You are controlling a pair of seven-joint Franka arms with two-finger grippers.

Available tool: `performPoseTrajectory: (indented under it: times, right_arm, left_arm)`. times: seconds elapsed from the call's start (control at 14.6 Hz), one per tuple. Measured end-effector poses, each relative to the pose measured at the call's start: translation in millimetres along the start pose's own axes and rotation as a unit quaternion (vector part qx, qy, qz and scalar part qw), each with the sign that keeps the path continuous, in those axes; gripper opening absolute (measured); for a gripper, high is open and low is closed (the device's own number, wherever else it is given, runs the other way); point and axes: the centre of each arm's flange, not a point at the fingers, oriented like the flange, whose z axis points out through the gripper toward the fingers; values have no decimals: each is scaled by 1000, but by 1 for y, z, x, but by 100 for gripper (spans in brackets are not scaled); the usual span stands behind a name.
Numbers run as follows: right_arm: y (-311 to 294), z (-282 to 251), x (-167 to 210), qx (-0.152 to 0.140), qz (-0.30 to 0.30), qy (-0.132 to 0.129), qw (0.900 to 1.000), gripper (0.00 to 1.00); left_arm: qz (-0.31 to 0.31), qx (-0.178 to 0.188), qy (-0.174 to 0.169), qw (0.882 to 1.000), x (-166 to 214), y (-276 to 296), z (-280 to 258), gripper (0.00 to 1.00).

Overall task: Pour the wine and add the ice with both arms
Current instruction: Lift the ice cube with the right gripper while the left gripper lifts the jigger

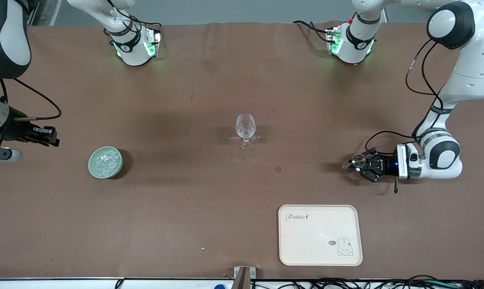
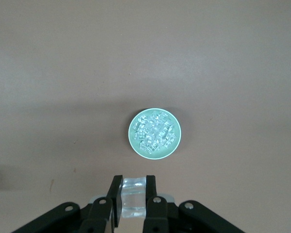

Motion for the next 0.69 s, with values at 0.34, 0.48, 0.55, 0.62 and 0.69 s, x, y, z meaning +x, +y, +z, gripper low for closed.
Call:
performPoseTrajectory:
  times: [0.34, 0.48, 0.55, 0.62, 0.69]
  right_arm:
    - [1, -4, -2, 0, 1, 1, 1000, 23]
    - [1, -10, -6, 0, 1, 3, 1000, 23]
    - [1, -13, -8, 0, 1, 3, 1000, 23]
    - [2, -16, -10, 0, 1, 3, 1000, 23]
    - [2, -20, -13, 0, 1, 3, 1000, 23]
  left_arm:
    - [49, -35, -27, 998, 73, -16, 20, 21]
    - [60, -48, -33, 997, 96, -19, 34, 21]
    - [64, -56, -33, 996, 105, -19, 43, 21]
    - [71, -63, -34, 995, 115, -18, 53, 21]
    - [76, -68, -40, 994, 126, -16, 63, 21]
